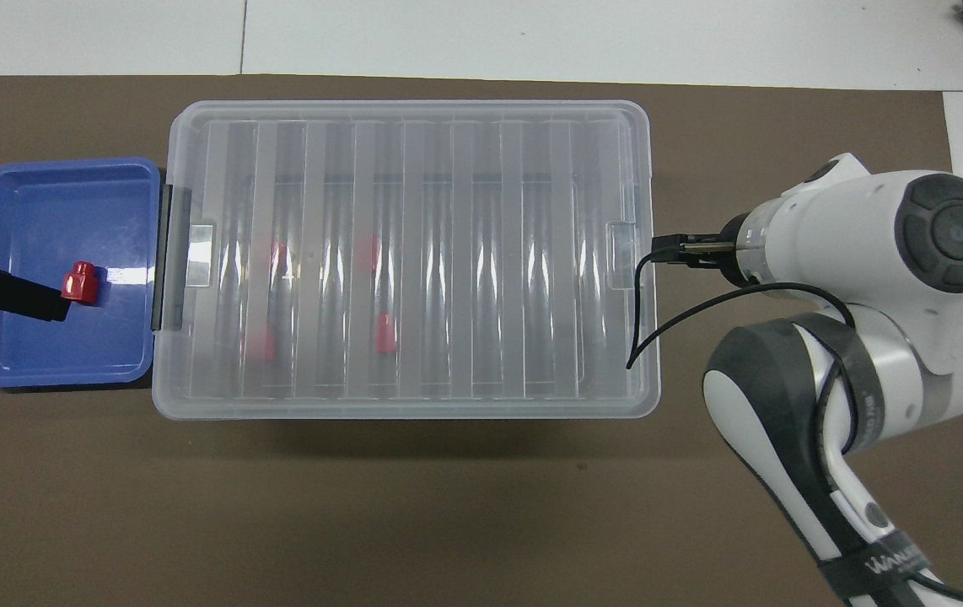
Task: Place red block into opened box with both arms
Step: 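Slide the clear lid away from the left gripper with the right gripper, then lift the red block from the blue tray with the left gripper, then carry the red block over the open box with the left gripper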
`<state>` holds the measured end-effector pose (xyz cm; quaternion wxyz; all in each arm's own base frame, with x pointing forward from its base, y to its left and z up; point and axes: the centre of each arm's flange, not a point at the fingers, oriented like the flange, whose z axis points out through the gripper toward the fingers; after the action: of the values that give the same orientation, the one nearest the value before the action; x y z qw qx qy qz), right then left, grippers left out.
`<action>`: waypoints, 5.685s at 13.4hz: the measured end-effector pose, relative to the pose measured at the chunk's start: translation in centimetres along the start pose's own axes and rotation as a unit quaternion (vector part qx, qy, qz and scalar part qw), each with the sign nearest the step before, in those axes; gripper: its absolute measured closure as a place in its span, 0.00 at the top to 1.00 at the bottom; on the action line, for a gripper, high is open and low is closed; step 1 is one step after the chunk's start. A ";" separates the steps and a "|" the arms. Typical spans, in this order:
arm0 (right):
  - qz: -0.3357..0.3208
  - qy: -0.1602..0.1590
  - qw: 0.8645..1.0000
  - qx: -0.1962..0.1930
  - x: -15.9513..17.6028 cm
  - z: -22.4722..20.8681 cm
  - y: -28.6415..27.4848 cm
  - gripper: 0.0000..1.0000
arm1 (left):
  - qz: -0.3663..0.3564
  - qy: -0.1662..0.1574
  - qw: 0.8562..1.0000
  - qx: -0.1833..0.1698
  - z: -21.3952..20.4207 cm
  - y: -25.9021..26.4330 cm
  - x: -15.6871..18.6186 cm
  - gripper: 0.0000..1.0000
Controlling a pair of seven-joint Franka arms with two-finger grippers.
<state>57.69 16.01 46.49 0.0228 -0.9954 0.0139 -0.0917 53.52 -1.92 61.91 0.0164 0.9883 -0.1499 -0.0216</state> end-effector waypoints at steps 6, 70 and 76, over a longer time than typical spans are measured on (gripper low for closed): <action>0.000 -0.043 0.999 -0.015 -1.0 0.3 0.7 0.99 | 0.000 0.000 1.000 0.000 0.0 0.0 0.0 1.00; 0.061 -0.063 0.996 -0.034 2.4 -15.8 11.6 1.00 | -0.054 0.073 0.995 0.051 30.3 -16.8 3.2 0.34; 0.062 -0.085 0.994 -0.038 1.8 -15.7 11.9 1.00 | -0.090 0.028 0.996 0.012 21.0 -16.0 5.9 0.34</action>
<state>56.35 3.44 61.68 -0.0086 -0.9970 0.0773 -0.0046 62.87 11.03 40.09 0.0067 0.9981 -0.0603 0.0062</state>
